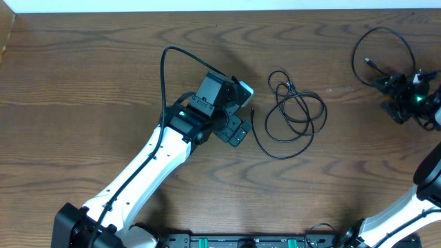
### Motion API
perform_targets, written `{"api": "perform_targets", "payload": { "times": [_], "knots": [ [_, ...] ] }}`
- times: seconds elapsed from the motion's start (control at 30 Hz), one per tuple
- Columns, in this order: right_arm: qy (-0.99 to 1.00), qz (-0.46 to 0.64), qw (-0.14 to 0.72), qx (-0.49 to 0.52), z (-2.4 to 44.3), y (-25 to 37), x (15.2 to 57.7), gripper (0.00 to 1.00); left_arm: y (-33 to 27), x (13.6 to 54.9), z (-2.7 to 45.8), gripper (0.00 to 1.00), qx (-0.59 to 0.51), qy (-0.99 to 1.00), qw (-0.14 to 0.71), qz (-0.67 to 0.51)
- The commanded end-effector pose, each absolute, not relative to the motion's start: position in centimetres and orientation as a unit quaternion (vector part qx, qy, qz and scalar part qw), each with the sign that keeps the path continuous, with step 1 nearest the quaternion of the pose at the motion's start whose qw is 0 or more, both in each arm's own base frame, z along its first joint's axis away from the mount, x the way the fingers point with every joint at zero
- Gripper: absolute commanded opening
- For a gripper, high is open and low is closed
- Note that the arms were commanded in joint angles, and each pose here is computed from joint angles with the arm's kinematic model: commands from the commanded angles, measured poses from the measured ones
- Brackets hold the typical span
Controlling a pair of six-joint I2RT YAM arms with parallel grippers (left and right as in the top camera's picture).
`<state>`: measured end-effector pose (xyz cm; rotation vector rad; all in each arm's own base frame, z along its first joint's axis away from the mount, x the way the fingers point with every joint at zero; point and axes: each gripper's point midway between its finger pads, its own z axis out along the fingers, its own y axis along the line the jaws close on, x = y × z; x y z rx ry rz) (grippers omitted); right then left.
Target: Untangle cables
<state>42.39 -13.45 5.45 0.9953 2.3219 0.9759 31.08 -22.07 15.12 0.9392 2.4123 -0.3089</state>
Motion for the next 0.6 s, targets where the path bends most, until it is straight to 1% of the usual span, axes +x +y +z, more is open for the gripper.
{"api": "perform_targets", "payload": {
  "times": [0.0,0.03,0.1,0.2,0.23,0.3,0.33,0.37,0.4,0.47,0.5,0.53,0.57],
  "knots": [
    [0.789,0.39,0.142,0.453,6.8,-11.9,40.9,0.99,-22.0,31.5,15.5,0.98,0.346,0.892,0.27,-0.11],
    [0.787,0.365,0.106,0.486,5.8,-11.6,39.7,0.99,-22.0,31.5,15.5,0.98,0.346,0.892,0.27,-0.11],
    [0.784,0.356,0.072,0.503,5.2,-10.6,38.8,0.99,-22.0,31.5,15.5,0.98,0.346,0.892,0.27,-0.11],
    [0.777,0.39,0.06,0.491,6.0,-9.2,39.1,0.99,-22.0,31.5,15.5,0.98,0.346,0.892,0.27,-0.11],
    [0.782,0.408,0.072,0.467,6.6,-8.8,39.4,0.99,-22.0,31.5,15.5,0.98,0.346,0.892,0.27,-0.11],
    [0.801,0.408,0.105,0.424,7.0,-9.0,40.0,0.94,-22.0,31.5,15.5,0.98,0.346,0.892,0.27,-0.11],
    [0.822,0.394,0.141,0.386,7.4,-9.4,40.7,0.99,-22.0,31.5,15.5,0.98,0.346,0.892,0.27,-0.11],
    [0.832,0.385,0.167,0.364,8.3,-9.6,41.1,0.99,-22.0,31.5,15.5,0.98,0.346,0.892,0.27,-0.11],
    [0.833,0.382,0.176,0.36,8.7,-9.7,41.2,0.99,-22.0,31.5,15.5,0.98,0.346,0.892,0.27,-0.11],
    [0.842,0.364,0.231,0.323,11.5,-10.3,41.8,0.99,-22.0,31.5,15.5,0.98,0.346,0.892,0.27,-0.11],
    [0.848,0.339,0.256,0.315,13.2,-10.8,41.6,0.99,-22.0,31.5,15.5,0.98,0.346,0.892,0.27,-0.11],
    [0.851,0.326,0.262,0.318,13.7,-11.0,41.4,0.99,-22.0,31.5,15.5,0.98,0.346,0.892,0.27,-0.11],
    [0.86,0.274,0.27,0.334,14.9,-11.8,40.3,0.99,-22.0,31.5,15.5,0.98,0.346,0.892,0.27,-0.11]
  ]
}}
